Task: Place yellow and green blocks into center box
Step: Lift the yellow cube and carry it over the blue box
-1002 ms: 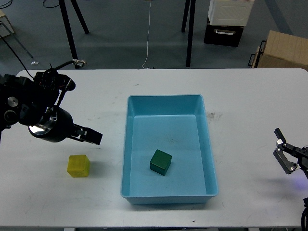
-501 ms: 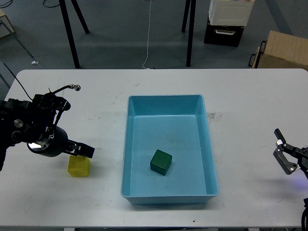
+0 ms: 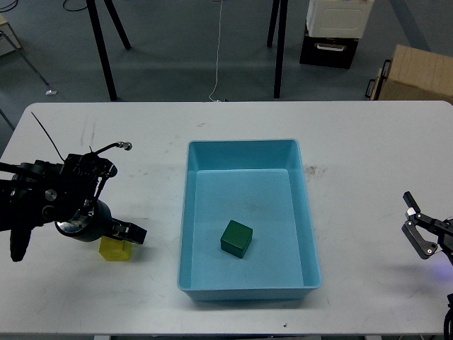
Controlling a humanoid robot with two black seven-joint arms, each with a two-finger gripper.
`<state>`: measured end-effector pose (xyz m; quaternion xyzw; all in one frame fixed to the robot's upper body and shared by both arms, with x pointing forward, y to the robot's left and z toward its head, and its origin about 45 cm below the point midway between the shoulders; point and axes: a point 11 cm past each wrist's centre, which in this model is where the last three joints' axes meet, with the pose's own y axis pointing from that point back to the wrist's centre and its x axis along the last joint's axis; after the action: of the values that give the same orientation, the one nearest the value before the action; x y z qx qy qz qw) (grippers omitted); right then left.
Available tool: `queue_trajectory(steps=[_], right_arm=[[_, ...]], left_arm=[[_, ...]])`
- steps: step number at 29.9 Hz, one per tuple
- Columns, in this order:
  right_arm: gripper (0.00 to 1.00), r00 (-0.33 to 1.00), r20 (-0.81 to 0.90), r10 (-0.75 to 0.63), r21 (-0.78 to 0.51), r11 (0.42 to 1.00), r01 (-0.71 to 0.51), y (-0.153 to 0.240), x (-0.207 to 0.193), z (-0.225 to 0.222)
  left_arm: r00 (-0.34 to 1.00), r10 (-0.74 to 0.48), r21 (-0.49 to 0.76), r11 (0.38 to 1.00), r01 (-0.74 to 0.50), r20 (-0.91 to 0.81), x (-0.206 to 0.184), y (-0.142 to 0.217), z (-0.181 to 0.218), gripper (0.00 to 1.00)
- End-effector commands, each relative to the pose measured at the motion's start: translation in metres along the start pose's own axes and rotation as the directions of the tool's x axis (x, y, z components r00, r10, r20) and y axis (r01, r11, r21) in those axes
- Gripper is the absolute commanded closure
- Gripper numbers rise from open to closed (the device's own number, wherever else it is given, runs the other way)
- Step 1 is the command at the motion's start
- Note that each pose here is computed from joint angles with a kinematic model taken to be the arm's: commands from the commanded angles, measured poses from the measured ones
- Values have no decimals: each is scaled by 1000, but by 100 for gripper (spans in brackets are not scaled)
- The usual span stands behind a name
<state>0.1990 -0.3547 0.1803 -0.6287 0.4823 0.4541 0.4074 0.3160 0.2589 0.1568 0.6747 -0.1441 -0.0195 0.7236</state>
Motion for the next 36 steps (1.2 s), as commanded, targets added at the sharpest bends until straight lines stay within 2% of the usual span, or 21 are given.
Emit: queue_trajectory(steps=[1, 6, 7, 8, 9, 10, 12, 16, 20, 23, 28, 32, 36], right_arm=[[3, 1000, 0, 2, 0, 1000, -2, 0, 1, 0], [3, 1000, -11, 4, -4, 1000, -4, 0, 1, 1], [3, 1000, -14, 6, -6, 1000, -6, 0, 1, 1], [3, 1000, -16, 6, -7, 1000, -6, 0, 1, 1], [2, 1000, -16, 6, -7, 1000, -6, 0, 1, 1], [3, 1000, -16, 6, -7, 1000, -6, 0, 1, 1], [2, 1000, -17, 6, -6, 1000, -6, 0, 1, 1], [3, 1000, -17, 8, -8, 1000, -8, 0, 1, 1], [3, 1000, -16, 9, -4, 1000, -9, 0, 1, 0], [2, 1000, -17, 9, -1, 1000, -9, 0, 1, 0], [3, 1000, -16, 10, 2, 1000, -10, 1, 2, 0], [3, 1000, -15, 13, 6, 1000, -13, 1, 3, -1], [3, 1000, -16, 20, 11, 1000, -20, 2, 5, -3]], left_arm=[[1000, -6, 38, 999, 6, 21, -6, -2, -4, 11], [999, -23, 83, 996, 19, 47, -14, 0, -4, 48], [999, -23, 95, 995, 19, 43, -15, 1, -7, 58], [999, -23, 95, 995, 19, 42, -15, 1, -7, 74], [999, -23, 94, 995, 20, 40, -15, 1, -7, 80], [999, -19, 95, 995, 16, 34, -15, 3, -9, 80], [999, -13, 93, 996, 10, 31, -13, 5, -10, 96], [999, 35, 90, 995, -36, 16, 1, 17, -13, 100], [985, 172, 60, 983, -174, 28, 49, 57, 3, 100], [969, 248, -48, 967, -249, -18, 87, 93, 41, 100], [955, 296, -148, 944, -294, -12, 128, 122, 108, 100], [952, 282, -189, 948, -258, 115, 124, 116, 164, 100], [953, 183, -146, 978, -151, 241, 95, 78, 190, 100]])
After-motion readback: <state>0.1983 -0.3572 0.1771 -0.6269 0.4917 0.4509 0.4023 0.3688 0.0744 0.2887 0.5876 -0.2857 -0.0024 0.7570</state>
